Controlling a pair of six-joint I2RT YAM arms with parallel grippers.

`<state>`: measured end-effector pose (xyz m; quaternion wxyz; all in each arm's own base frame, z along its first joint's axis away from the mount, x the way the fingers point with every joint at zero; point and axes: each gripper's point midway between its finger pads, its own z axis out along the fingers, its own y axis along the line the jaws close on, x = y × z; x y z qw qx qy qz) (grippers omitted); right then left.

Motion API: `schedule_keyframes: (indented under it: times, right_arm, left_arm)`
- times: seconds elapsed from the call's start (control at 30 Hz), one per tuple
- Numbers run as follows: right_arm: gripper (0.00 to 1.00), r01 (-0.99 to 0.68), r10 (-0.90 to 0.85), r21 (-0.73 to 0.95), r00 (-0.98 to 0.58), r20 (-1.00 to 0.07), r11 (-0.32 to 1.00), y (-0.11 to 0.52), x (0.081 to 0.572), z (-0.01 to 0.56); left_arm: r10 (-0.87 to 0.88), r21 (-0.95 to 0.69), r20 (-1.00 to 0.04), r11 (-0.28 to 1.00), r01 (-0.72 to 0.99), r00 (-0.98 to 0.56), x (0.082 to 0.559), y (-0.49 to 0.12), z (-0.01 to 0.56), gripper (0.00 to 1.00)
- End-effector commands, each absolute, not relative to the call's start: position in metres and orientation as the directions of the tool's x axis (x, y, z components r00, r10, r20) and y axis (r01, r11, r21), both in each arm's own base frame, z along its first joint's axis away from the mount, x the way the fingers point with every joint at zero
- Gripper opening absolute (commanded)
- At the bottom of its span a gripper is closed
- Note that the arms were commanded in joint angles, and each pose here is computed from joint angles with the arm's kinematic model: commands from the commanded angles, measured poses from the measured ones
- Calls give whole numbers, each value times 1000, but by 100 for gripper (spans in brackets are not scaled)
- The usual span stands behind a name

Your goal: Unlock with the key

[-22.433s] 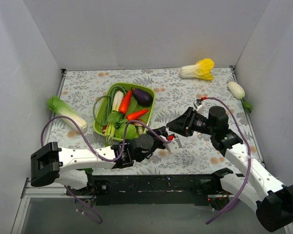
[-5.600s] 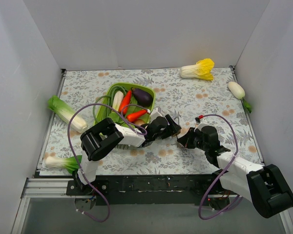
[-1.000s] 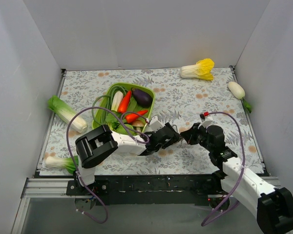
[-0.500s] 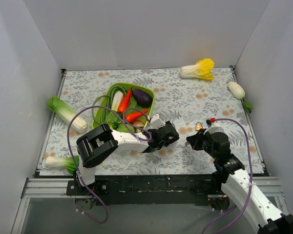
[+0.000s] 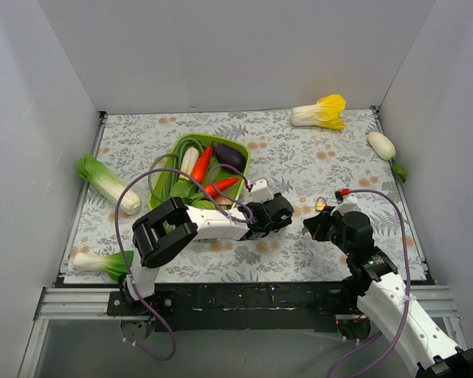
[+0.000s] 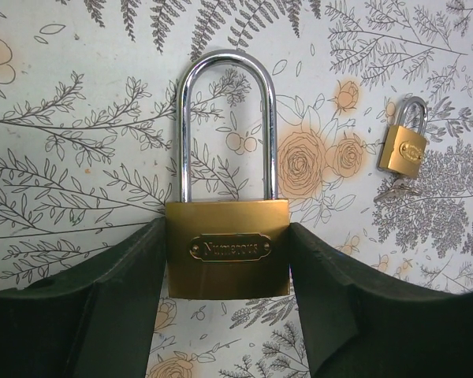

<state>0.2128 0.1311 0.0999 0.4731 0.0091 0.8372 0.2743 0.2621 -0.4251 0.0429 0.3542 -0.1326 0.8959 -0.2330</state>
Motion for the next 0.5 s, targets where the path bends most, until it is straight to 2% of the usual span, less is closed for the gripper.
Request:
schedule_keyframes:
  times: [0.0, 0.03, 0.1, 0.13, 0.23, 0.4, 0.43, 0.47]
  right_arm:
    - [1, -266, 301, 457, -466, -832, 849, 128, 223, 140]
    - [1, -271, 301, 455, -460, -835, 848, 128, 223, 143]
    - [1, -274, 304, 452, -447, -841, 849, 127, 224, 153]
    - [1, -278, 306, 452, -438, -845, 848, 127, 224, 159]
    - [1, -298, 315, 450, -406, -858, 842, 127, 224, 182]
    - [1, -335, 344, 454, -340, -875, 826, 129, 226, 226]
    - [1, -339, 345, 456, -340, -875, 823, 130, 227, 230]
    - [1, -367, 357, 466, -328, -875, 805, 134, 226, 243]
  left_arm:
    - [-379, -509, -598, 860, -30, -706, 267, -432, 59, 54]
    - [-377, -513, -604, 858, -20, -702, 268, -433, 63, 63]
    - [-347, -521, -641, 852, 57, -684, 270, -440, 83, 73]
    - [-337, -525, -662, 846, 93, -670, 271, -445, 96, 84]
    - [-318, -526, -715, 832, 178, -623, 273, -451, 131, 98]
    - [-363, -580, -742, 769, 268, -563, 268, -442, 181, 98]
    - [-391, -602, -745, 743, 293, -540, 265, -435, 205, 98]
    - [-382, -592, -750, 752, 291, -540, 260, -423, 194, 98]
